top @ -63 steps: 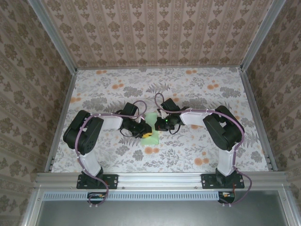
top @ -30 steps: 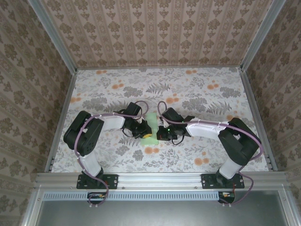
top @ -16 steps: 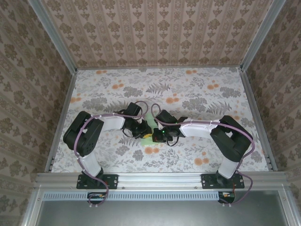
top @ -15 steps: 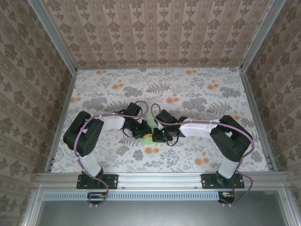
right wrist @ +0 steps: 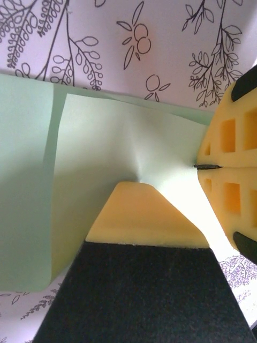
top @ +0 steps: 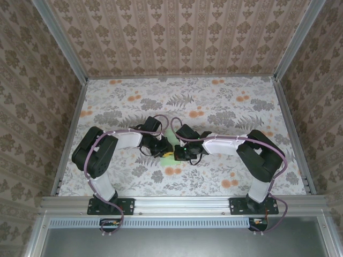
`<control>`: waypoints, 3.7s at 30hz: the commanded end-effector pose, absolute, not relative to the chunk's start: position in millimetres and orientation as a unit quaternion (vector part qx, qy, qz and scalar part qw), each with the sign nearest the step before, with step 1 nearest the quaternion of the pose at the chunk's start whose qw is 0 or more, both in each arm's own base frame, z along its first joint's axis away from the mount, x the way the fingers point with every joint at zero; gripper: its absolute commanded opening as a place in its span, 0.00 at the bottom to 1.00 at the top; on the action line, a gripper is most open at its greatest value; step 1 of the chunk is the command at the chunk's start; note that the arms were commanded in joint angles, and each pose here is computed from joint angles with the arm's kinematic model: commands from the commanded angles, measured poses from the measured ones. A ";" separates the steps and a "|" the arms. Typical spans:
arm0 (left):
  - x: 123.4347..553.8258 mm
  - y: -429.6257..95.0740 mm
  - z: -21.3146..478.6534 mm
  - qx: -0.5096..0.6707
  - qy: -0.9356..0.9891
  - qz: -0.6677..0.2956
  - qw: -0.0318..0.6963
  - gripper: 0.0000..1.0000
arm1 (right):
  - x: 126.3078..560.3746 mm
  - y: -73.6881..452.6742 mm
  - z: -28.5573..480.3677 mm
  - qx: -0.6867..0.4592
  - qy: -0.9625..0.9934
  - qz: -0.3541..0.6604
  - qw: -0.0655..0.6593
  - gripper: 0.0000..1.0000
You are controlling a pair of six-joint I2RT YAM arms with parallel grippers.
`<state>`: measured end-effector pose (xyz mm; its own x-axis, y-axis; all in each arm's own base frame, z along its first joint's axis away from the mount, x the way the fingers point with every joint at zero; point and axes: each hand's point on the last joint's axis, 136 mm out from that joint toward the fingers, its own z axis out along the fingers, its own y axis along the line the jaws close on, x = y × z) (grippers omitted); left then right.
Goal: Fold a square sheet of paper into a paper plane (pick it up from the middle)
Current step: Fold the triangle a second time at the center of the table.
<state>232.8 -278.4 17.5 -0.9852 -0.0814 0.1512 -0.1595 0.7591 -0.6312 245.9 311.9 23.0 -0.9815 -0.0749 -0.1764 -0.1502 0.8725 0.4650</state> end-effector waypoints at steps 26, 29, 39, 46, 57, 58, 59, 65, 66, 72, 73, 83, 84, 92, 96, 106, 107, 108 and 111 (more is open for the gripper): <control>220.9 -246.9 -10.5 0.107 -0.955 0.264 0.078 0.16 | 238.5 306.7 12.9 -0.087 0.974 0.196 0.078 0.02; 221.9 -247.3 -8.3 0.106 -0.955 0.268 0.077 0.16 | 239.5 304.1 12.0 -0.084 0.975 0.189 0.078 0.02; 239.1 -259.2 16.5 0.083 -0.943 0.321 0.036 0.23 | 240.0 304.2 14.5 -0.082 0.975 0.191 0.080 0.02; 246.4 -256.0 18.7 0.080 -0.942 0.324 0.020 0.23 | 240.0 306.5 15.9 -0.083 0.973 0.198 0.080 0.02; 239.3 -247.1 3.2 0.091 -0.948 0.303 0.037 0.19 | 246.3 319.9 33.8 -0.090 0.964 0.232 0.095 0.02; 238.8 -246.4 2.2 0.092 -0.948 0.302 0.038 0.19 | 247.5 322.3 35.9 -0.093 0.962 0.237 0.097 0.02; 238.6 -246.5 2.0 0.092 -0.948 0.301 0.039 0.19 | 248.6 324.5 37.8 -0.095 0.961 0.240 0.098 0.02; 239.0 -245.6 1.8 0.092 -0.949 0.299 0.040 0.18 | 254.3 328.5 32.5 -0.100 0.962 0.235 0.097 0.02; 239.5 -245.9 2.2 0.092 -0.949 0.299 0.039 0.18 | 255.5 328.8 32.7 -0.099 0.962 0.234 0.098 0.02; 239.1 -245.0 1.8 0.093 -0.949 0.298 0.041 0.18 | 259.6 324.1 25.7 -0.099 0.966 0.219 0.094 0.01; 238.7 -244.9 1.6 0.093 -0.949 0.298 0.041 0.18 | 259.8 322.8 24.0 -0.099 0.967 0.216 0.092 0.01; 237.9 -244.1 0.9 0.093 -0.949 0.297 0.042 0.18 | 259.9 310.7 13.2 -0.100 0.973 0.193 0.079 0.01; 237.9 -243.4 0.5 0.094 -0.950 0.296 0.042 0.18 | 260.0 309.3 13.0 -0.100 0.973 0.190 0.080 0.01; 233.9 -236.5 -6.5 0.097 -0.953 0.282 0.050 0.17 | 257.0 297.5 11.8 -0.100 0.975 0.182 0.074 0.01; 233.7 -234.3 -8.2 0.099 -0.954 0.280 0.051 0.17 | 252.4 290.1 10.4 -0.097 0.976 0.181 0.067 0.01; 236.8 -236.4 -7.8 0.096 -0.952 0.285 0.050 0.17 | 249.4 286.4 20.6 -0.076 0.970 0.222 0.064 0.01; 237.1 -236.8 -7.7 0.095 -0.952 0.285 0.049 0.17 | 251.2 289.3 26.6 -0.073 0.967 0.235 0.069 0.01; 237.3 -236.8 -7.6 0.094 -0.953 0.286 0.049 0.17 | 252.8 292.2 32.3 -0.072 0.963 0.247 0.073 0.01; 238.3 -238.0 -7.0 0.088 -0.952 0.288 0.047 0.17 | 257.3 305.5 48.6 -0.073 0.949 0.296 0.082 0.01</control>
<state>246.5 -258.6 18.6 -0.9870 -0.1191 0.1077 -0.1604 0.7612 -0.6284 255.5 292.0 25.7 -0.9784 -0.1064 -0.1773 -0.1776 0.8717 0.4568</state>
